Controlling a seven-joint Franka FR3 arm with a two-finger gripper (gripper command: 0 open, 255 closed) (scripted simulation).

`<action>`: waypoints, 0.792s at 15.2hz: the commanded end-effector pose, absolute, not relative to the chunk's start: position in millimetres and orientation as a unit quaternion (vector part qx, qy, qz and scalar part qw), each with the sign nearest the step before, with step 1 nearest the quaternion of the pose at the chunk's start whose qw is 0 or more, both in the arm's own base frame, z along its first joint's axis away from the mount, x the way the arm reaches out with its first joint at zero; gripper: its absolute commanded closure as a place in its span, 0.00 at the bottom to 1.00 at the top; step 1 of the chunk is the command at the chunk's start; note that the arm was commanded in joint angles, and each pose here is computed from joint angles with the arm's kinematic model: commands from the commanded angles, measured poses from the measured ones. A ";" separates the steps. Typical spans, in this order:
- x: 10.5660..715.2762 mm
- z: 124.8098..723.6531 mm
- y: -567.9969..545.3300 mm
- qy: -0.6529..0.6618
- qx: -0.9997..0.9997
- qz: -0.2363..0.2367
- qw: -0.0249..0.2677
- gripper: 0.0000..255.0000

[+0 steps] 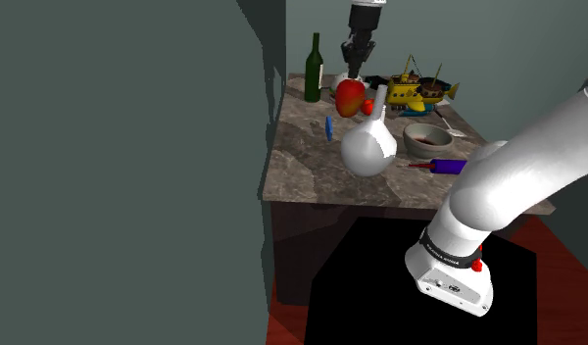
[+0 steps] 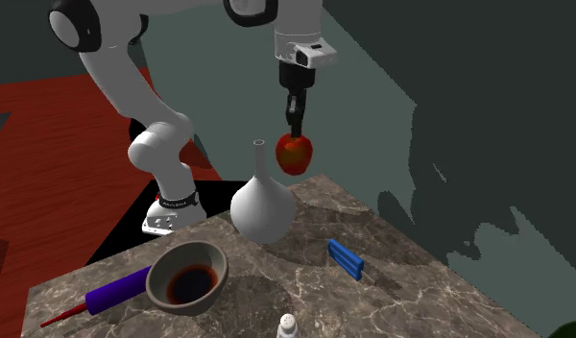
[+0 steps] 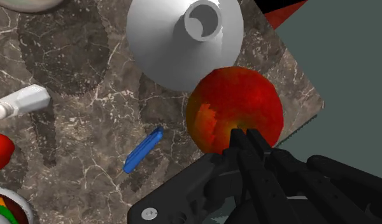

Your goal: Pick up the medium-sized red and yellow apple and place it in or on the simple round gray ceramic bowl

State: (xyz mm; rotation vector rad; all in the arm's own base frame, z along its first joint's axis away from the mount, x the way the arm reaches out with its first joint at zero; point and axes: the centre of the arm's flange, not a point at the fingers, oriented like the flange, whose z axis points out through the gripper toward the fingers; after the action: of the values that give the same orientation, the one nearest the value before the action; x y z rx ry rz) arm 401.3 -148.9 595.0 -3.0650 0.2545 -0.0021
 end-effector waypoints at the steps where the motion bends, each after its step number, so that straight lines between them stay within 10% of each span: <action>1: 382.3 599.0 -169.7 0.082 -0.996 -0.001 0.033 1.00; 12: 282.3 622.1 -272.3 0.082 -0.996 -0.001 0.033 1.00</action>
State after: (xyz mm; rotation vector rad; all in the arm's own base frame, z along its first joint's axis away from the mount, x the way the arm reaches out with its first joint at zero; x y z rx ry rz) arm 293.4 -261.0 619.1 -3.0651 0.2548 -0.0024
